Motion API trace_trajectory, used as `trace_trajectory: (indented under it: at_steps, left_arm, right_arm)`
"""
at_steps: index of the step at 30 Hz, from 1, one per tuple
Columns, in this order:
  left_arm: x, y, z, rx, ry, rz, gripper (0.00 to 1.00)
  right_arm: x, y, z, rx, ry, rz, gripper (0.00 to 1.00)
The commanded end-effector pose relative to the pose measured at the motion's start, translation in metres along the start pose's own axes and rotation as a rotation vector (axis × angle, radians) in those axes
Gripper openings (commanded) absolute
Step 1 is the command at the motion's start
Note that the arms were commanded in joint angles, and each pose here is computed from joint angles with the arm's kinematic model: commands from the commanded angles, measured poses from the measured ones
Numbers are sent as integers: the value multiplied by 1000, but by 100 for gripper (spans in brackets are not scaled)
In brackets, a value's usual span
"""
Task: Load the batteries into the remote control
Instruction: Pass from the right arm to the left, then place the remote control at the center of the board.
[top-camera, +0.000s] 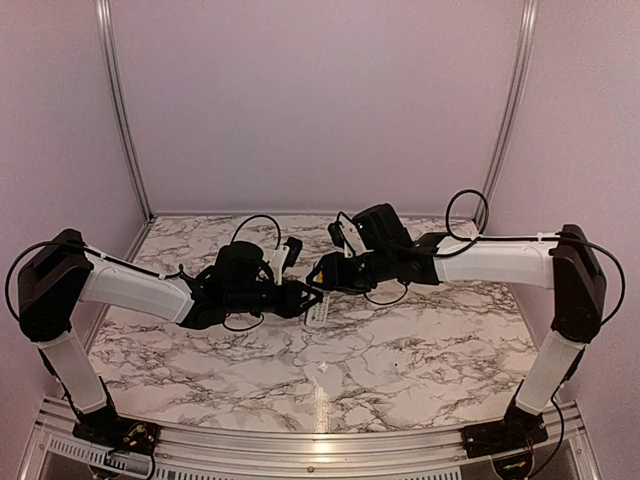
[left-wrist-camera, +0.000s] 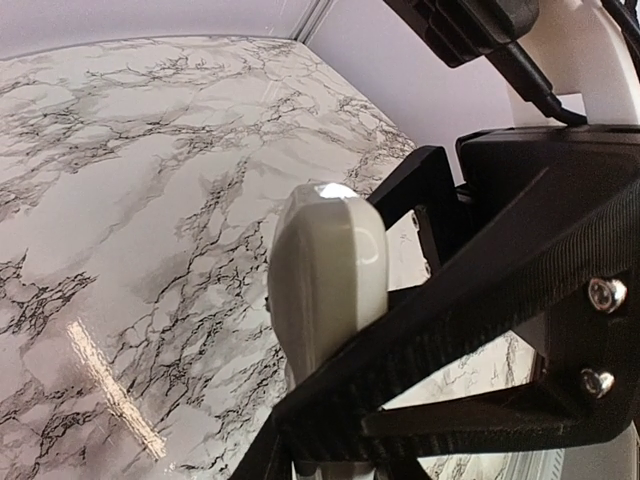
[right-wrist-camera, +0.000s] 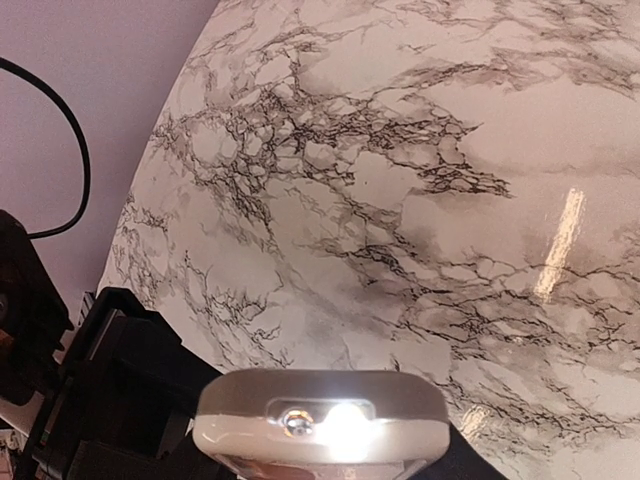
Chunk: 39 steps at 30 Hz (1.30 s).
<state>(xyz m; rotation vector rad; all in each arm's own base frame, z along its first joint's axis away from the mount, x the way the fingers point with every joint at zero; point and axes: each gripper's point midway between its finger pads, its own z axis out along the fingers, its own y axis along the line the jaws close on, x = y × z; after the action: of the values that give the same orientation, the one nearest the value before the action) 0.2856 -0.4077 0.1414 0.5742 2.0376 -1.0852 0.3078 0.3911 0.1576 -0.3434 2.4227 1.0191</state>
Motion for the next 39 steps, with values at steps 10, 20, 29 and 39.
trace_trajectory:
  at_steps: [10, 20, 29, 39]
  left_arm:
    - [12, 5, -5, 57, 5, -175, 14]
    - [28, 26, 7, 89, 41, -366, 16]
    - [51, 45, 23, 35, 130, -457, 20]
    - [67, 66, 29, -50, 202, -520, 23]
  right_arm:
    - [-44, 5, -53, -127, -121, -54, 99]
    - [-32, -13, -66, -125, -128, -63, 99]
    - [-15, -21, -61, -139, -96, -41, 99]
    - [2, -21, -50, -207, -51, -2, 99]
